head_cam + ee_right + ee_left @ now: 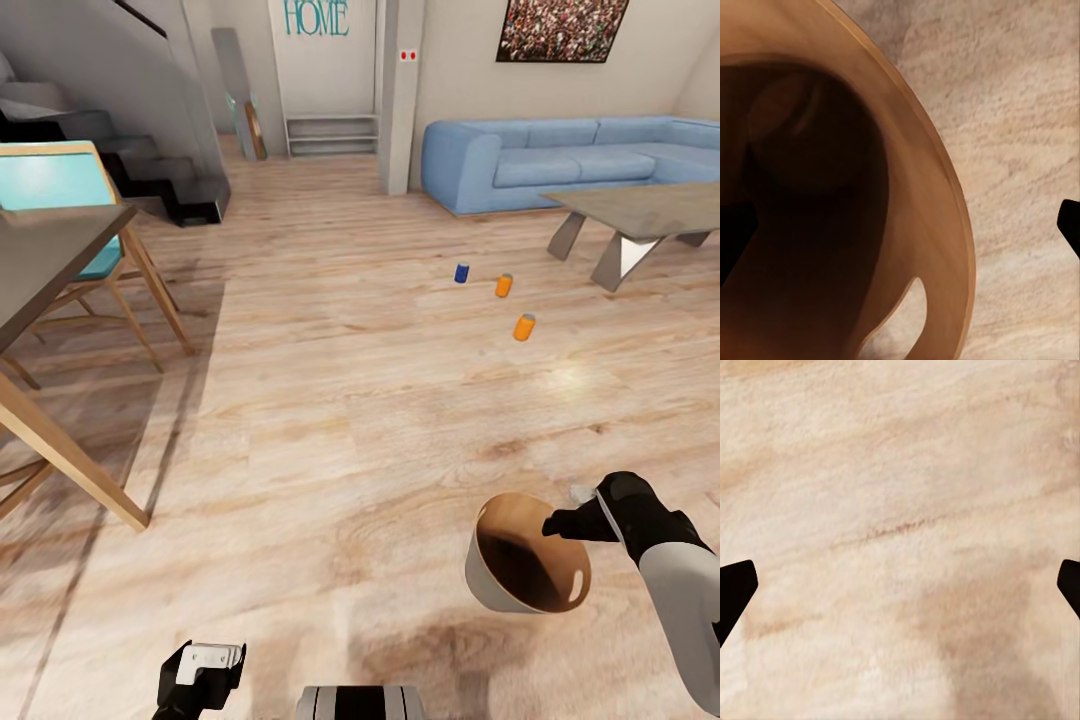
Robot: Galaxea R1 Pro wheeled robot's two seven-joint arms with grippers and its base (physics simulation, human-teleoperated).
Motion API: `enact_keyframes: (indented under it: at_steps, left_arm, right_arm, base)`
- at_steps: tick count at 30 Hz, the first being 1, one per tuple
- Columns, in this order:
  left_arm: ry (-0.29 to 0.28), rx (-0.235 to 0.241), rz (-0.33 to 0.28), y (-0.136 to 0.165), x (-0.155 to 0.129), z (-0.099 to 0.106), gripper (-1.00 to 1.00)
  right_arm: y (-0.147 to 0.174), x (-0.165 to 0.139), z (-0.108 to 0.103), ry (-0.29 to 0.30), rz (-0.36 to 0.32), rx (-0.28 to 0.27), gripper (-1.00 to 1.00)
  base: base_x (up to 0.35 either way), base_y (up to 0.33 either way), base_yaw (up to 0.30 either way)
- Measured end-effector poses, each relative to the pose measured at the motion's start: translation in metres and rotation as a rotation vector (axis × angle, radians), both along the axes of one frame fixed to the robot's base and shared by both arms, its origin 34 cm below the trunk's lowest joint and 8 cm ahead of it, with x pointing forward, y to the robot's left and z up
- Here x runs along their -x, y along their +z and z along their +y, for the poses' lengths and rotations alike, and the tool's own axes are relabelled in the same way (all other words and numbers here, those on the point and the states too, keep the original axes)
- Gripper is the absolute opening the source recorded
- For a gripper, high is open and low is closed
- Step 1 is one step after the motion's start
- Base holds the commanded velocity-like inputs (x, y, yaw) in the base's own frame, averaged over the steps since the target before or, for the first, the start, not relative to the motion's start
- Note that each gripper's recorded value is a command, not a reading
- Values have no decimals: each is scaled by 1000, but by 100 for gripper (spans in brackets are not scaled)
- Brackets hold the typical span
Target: Put the three can of soda from the living room inside the tash can in the kitchen.
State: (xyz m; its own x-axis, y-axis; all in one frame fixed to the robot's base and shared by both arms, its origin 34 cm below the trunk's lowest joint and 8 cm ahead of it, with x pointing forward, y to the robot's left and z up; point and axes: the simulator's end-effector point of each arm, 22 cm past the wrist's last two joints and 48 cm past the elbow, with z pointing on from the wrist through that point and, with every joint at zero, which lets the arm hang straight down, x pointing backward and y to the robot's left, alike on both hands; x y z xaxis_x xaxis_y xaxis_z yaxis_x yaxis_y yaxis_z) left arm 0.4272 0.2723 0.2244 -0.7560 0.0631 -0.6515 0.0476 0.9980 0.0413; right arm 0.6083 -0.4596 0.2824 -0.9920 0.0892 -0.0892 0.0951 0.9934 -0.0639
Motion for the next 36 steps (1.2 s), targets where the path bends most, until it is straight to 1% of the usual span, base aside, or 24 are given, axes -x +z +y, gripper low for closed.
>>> enact_keyframes:
  at_steps: [22,31,36]
  left_arm:
    - [0,0,7,-3,2,0,100]
    - [2,-2,8,-3,2,1,100]
    - [2,-3,6,-2,2,1,100]
  right_arm:
    - [-5,3,0,1,10,1,100]
    - [-7,6,1,2,15,0,100]
    - [-8,7,1,2,17,0,100]
  base:
    - [0,-3,0]
    - [0,-166,0]
    - [0,-76,0]
